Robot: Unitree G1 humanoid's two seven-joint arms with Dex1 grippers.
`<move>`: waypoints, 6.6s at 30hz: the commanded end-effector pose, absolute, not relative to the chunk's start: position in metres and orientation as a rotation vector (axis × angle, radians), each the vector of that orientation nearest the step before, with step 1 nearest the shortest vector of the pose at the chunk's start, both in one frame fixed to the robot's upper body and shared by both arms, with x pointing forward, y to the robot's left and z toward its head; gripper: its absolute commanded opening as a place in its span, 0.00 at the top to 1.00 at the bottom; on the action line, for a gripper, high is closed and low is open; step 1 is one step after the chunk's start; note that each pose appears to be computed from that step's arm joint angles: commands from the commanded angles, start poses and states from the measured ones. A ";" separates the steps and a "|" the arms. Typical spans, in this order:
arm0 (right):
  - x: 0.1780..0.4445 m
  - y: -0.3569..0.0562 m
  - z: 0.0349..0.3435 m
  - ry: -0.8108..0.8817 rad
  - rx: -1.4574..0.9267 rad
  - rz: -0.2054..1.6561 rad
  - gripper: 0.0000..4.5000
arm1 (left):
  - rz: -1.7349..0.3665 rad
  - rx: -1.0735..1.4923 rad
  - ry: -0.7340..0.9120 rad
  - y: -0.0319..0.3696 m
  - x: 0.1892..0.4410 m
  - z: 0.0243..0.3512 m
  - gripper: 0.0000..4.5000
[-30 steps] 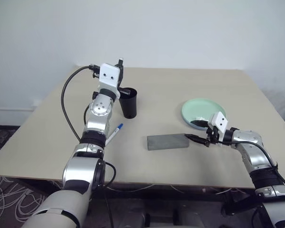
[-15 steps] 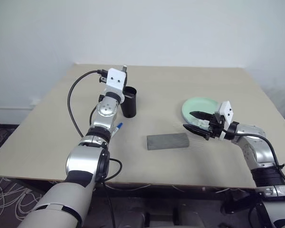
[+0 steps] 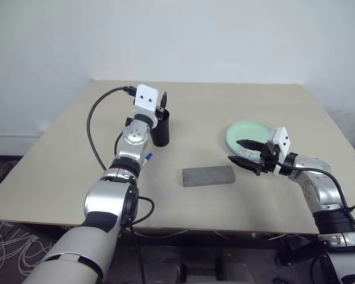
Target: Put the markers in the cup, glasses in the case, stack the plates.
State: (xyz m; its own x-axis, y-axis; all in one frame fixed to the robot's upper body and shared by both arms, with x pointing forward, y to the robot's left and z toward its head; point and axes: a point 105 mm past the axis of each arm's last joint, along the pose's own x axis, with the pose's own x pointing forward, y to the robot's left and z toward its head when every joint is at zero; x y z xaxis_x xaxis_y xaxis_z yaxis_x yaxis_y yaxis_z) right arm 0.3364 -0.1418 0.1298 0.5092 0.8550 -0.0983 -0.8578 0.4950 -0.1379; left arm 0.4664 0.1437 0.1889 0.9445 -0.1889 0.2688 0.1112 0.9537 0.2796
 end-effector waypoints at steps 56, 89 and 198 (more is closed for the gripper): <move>0.342 -0.129 0.137 -0.041 -0.211 1.066 0.24 | -0.381 0.363 0.610 0.194 0.390 0.056 0.56; 0.350 -0.124 0.142 -0.060 -0.223 1.060 0.24 | -0.161 0.386 -0.450 0.160 0.461 0.273 0.98; 0.314 -0.128 0.127 -0.015 -0.162 0.980 0.24 | -0.062 0.294 -0.140 0.129 0.488 0.213 0.98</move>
